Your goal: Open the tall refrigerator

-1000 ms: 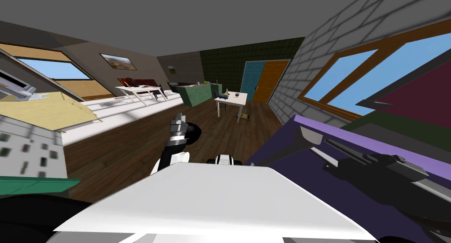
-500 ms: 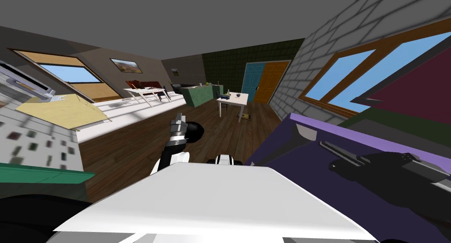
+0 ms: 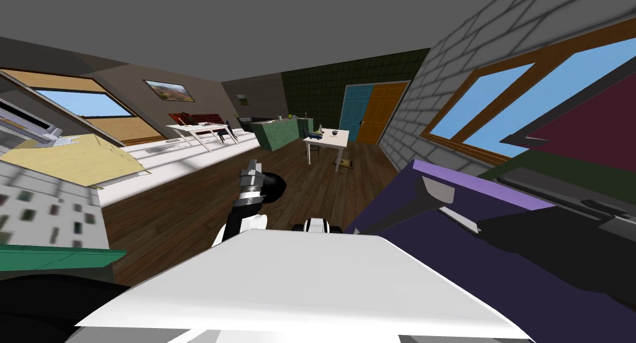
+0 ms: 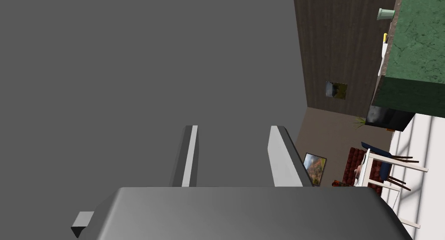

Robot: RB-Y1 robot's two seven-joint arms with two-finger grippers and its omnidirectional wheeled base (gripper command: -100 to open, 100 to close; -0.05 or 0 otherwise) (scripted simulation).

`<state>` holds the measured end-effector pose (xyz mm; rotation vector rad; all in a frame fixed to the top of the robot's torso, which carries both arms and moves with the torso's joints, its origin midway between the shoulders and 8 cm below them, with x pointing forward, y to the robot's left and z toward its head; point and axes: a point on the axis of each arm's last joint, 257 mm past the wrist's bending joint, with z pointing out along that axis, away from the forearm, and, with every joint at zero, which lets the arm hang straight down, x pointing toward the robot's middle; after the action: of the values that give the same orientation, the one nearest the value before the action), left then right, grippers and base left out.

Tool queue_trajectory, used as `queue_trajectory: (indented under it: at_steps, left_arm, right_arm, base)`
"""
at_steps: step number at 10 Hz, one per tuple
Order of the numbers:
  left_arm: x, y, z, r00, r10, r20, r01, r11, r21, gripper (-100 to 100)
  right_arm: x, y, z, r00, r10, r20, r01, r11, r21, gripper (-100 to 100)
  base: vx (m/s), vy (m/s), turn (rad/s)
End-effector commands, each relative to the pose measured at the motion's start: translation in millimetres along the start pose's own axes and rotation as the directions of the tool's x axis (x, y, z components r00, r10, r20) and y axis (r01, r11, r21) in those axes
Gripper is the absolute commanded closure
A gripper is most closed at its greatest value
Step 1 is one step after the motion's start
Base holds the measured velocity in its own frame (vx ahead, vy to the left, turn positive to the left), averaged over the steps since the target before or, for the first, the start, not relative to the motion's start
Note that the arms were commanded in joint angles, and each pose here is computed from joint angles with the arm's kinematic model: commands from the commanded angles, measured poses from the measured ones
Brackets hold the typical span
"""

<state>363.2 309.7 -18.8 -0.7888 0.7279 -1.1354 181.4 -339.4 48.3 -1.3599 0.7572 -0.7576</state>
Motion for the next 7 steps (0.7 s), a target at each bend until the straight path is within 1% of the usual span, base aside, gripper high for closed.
queue_trajectory:
  at_steps: [1,2,3,7]
  left_arm:
    - [0.0,0.0,0.0,1.0000,0.000,0.000,0.000,1.0000,0.000,0]
    - [0.0,0.0,0.0,1.0000,0.000,0.000,0.000,1.0000,0.000,0]
    - [0.0,0.0,0.0,1.0000,0.000,0.000,0.000,1.0000,0.000,0]
    - [0.0,0.0,0.0,1.0000,0.000,0.000,0.000,1.0000,0.000,0]
  right_arm:
    - [-8.5,-12.7,6.5,1.000,0.004,0.019,-0.004,1.000,0.000,-100]
    - [-5.2,-6.2,4.3,1.000,0.005,0.007,-0.005,1.000,-0.009,-100]
    - [-5.0,-5.9,4.1,1.000,0.006,0.006,-0.006,1.000,-0.012,0]
    - [-1.2,-3.1,2.1,1.000,0.006,-0.008,-0.006,1.000,-0.021,0]
  base:
    - [0.025,-0.001,-0.038]
    - [0.011,-0.008,-0.006]
    - [0.000,0.000,0.000]
    - [0.000,0.000,0.000]
